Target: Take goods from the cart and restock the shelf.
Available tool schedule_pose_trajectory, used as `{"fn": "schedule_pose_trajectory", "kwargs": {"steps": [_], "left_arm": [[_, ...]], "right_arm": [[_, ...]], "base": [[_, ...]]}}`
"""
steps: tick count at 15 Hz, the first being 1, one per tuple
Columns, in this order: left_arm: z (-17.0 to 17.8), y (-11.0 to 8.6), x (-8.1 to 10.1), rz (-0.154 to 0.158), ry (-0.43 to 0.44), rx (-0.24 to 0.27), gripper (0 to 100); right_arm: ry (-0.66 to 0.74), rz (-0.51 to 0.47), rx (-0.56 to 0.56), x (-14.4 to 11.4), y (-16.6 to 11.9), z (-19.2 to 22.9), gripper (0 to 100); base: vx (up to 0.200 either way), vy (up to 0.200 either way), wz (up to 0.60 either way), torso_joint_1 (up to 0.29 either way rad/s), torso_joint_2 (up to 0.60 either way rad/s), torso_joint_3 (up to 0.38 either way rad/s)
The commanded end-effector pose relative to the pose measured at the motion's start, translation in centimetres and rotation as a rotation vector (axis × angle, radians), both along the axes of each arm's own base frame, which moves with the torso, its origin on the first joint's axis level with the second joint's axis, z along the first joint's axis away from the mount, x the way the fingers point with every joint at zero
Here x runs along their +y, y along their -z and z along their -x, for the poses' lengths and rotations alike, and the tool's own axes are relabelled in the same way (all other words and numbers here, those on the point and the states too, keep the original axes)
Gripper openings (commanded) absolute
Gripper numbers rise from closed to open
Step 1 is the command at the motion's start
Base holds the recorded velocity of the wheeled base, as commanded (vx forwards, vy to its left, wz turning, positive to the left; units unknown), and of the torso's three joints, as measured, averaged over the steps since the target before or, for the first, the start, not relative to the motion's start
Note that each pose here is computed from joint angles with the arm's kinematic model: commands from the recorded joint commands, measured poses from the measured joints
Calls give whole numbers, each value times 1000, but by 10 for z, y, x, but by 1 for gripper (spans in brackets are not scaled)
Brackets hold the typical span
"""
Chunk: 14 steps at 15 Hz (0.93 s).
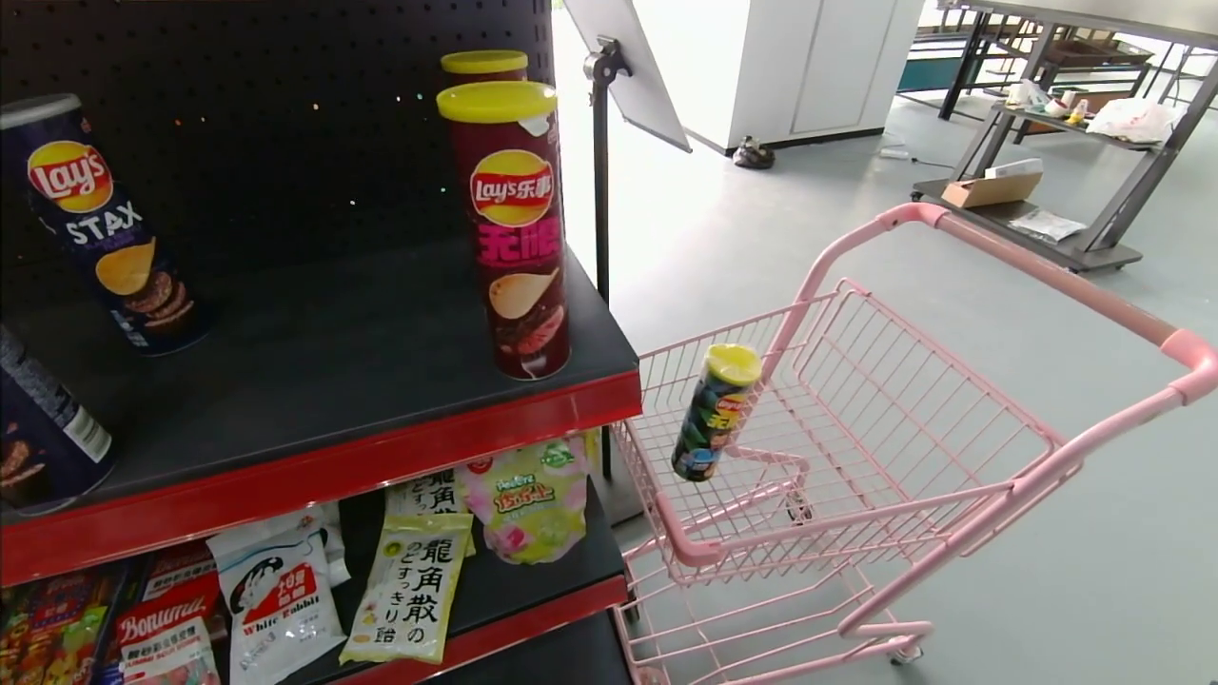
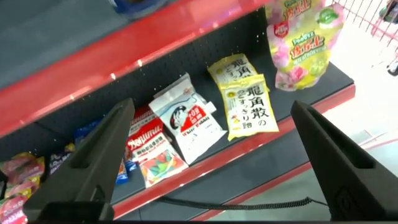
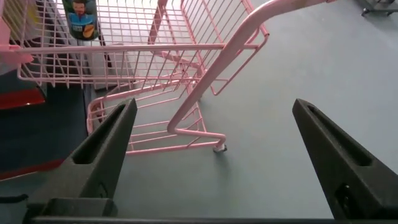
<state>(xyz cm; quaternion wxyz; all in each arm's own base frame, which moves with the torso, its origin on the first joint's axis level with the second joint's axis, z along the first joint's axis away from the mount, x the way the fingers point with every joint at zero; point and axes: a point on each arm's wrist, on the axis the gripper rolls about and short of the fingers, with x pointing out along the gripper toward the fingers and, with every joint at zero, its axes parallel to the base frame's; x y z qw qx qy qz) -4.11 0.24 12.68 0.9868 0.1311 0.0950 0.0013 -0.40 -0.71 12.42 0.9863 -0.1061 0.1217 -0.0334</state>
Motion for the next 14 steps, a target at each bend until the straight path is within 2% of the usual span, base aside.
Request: {"fn": "schedule_pose_trajectory", "kwargs": {"steps": [1,4,6,7,8,9,10,11,12,14], "left_arm": [[0,0,0,0,-1,-1,100],[0,0,0,-2,-5,-3,100],[1,0,0,-4,-14,-4,100],[1,0,1,-10,-25,-10,100],[1,0,1,-26,-35,-8,100],[1,-1,1,-33,-38,-6,100],[0,-1,1,-32,-38,-2,100],[0,-1,1,-30,-39,-4,100],[0,-3,1,-24,-34,-19,100],[-1,-4,1,-24,-31,-21,100]], "right_arm": [[0,1,10,0,1,-1,100],[2,10,35,1,-1,-5,100],[-8,10,61,5,-33,-26,100],[-5,-3,48,11,-60,-53,100],[-8,-21,27,16,-75,-80,100],[-26,-55,1,25,-84,-124,100],[-80,-103,-22,34,-79,-159,100],[-123,-120,-23,37,-77,-168,100],[-276,-166,38,47,-65,-198,100],[-300,-182,90,58,-52,-230,100]], "base": [[0,0,0,-173,559,378],[0,0,0,-154,528,365],[0,0,0,-63,232,163],[0,0,0,-22,95,71],[0,0,0,-17,61,51],[0,0,0,0,0,0],[0,0,0,0,0,0],[0,0,0,0,0,0],[0,0,0,0,0,0],[0,0,0,0,0,0]]}}
